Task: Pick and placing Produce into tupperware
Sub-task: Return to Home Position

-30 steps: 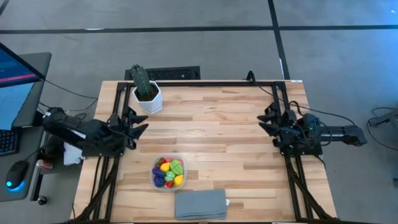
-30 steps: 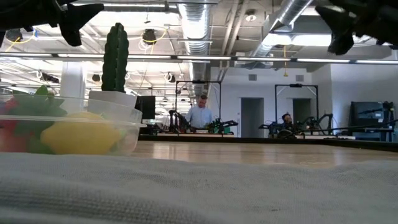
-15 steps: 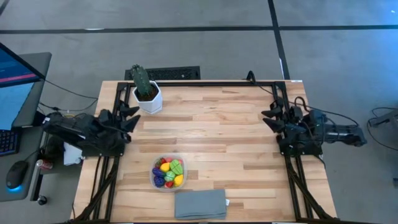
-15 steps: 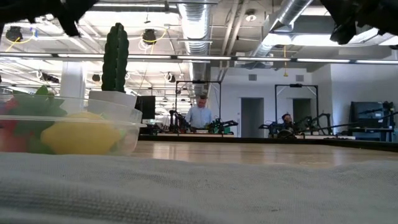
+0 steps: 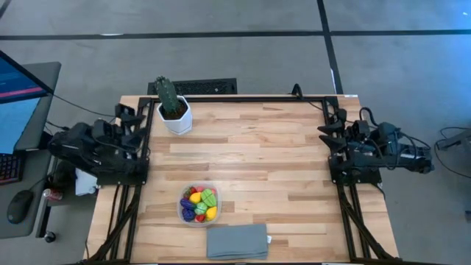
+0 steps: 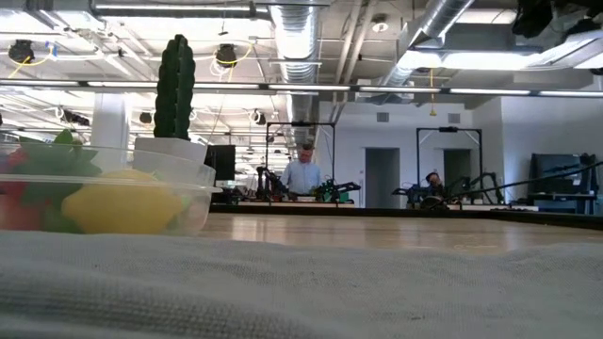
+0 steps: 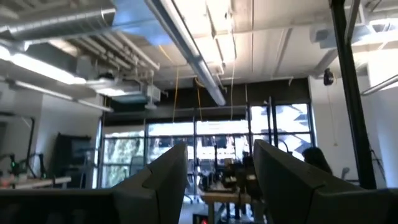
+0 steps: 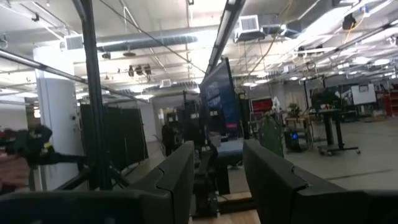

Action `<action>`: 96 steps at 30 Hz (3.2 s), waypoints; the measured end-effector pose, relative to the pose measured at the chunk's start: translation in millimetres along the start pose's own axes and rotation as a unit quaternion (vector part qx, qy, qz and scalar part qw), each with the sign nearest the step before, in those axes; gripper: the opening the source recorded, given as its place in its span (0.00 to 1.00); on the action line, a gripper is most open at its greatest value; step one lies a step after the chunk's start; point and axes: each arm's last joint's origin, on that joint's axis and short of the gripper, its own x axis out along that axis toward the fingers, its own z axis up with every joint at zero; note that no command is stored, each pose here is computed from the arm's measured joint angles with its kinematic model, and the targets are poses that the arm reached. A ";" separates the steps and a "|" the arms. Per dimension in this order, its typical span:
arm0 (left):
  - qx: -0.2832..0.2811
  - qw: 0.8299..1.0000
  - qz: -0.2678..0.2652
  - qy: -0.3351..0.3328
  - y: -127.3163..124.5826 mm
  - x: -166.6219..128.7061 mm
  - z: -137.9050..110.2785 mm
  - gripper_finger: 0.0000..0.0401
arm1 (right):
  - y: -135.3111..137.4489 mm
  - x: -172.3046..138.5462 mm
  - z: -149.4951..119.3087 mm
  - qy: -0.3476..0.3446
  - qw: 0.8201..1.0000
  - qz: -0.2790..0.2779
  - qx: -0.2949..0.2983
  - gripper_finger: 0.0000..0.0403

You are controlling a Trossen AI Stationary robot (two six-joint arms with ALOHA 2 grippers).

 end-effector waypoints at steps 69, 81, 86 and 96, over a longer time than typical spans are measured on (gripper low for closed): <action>-0.083 0.994 0.018 0.070 -10.2 -19.0 -75.3 0.43 | 11.5 -8.4 -40.4 0.042 0.996 0.053 0.050 0.40; -0.084 0.994 0.018 0.071 -10.2 -19.0 -75.5 0.43 | 8.0 -16.2 6.7 0.103 0.993 0.025 0.055 0.40; -0.082 0.993 0.031 0.075 -9.6 -19.1 -76.1 0.43 | 7.1 -19.6 12.5 0.118 0.992 0.022 0.049 0.40; -0.080 0.993 0.035 0.077 -9.4 -19.2 -76.5 0.43 | 9.2 -17.6 -16.1 0.084 0.995 0.051 0.028 0.40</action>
